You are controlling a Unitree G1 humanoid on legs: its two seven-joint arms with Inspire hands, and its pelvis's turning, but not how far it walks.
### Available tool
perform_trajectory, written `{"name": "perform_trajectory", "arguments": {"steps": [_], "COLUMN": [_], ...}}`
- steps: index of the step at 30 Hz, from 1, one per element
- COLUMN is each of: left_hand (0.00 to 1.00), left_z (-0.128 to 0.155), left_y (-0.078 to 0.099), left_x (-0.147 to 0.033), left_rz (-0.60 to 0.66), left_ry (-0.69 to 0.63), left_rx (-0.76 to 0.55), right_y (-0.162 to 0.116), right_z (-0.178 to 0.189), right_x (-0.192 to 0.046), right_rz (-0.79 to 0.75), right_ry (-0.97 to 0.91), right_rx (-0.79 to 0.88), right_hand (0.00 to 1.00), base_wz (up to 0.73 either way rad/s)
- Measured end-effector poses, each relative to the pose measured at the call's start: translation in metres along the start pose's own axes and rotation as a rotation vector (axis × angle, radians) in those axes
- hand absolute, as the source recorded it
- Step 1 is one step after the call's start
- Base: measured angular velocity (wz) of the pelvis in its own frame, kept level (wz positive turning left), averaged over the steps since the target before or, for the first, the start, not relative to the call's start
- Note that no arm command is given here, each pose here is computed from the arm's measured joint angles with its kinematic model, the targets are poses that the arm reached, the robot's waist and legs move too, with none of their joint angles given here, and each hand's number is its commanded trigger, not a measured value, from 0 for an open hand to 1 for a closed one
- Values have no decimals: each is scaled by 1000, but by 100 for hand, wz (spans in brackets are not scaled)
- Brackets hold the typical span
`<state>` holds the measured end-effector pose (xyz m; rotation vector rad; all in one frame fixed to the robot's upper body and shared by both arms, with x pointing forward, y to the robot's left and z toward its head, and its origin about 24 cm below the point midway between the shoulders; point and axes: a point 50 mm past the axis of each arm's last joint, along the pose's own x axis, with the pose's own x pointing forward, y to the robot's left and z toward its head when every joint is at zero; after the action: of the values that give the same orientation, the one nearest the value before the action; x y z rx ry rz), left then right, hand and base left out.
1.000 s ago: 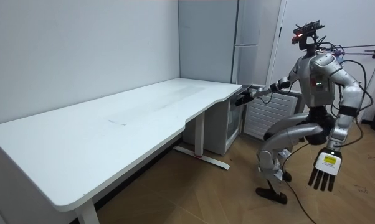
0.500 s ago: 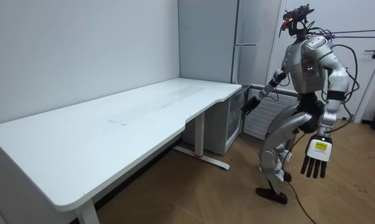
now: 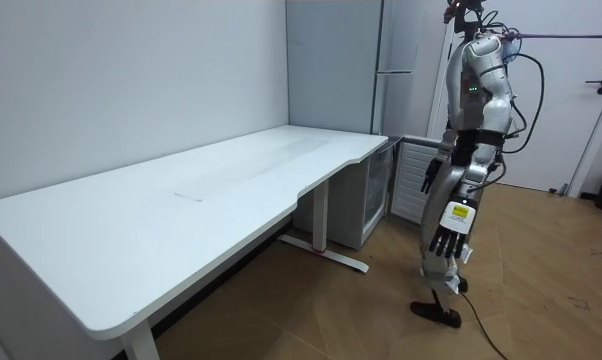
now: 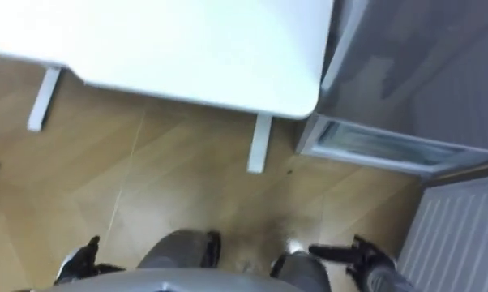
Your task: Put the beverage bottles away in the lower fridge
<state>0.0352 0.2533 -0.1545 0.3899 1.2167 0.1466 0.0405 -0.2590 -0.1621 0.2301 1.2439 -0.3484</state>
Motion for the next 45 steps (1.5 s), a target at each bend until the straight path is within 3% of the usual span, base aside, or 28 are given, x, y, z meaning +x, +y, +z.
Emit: {"name": "perform_trajectory", "arguments": {"steps": [5,16,33,45], "left_hand": [0,0,0,0], "left_z": [-2,-2,-22,-6], "left_y": [-8,-17,-7,-6], "left_x": [0,-1,-3,2], "left_rz": [-11,-5,29,46], "left_ry": [4,38,162,118], "left_rx": [77,-3,-47,-60], "right_y": [1,13,12,8], "right_z": [-19,-16,-28,-18], "right_x": [-2,0,-1,0], "right_rz": [-6,47,43,-52], "right_ry": [45,64,140,97], "right_rx": [38,0,35,-36], "right_hand": [0,0,0,0], "base_wz": [-6,-8,-5,-14]}}
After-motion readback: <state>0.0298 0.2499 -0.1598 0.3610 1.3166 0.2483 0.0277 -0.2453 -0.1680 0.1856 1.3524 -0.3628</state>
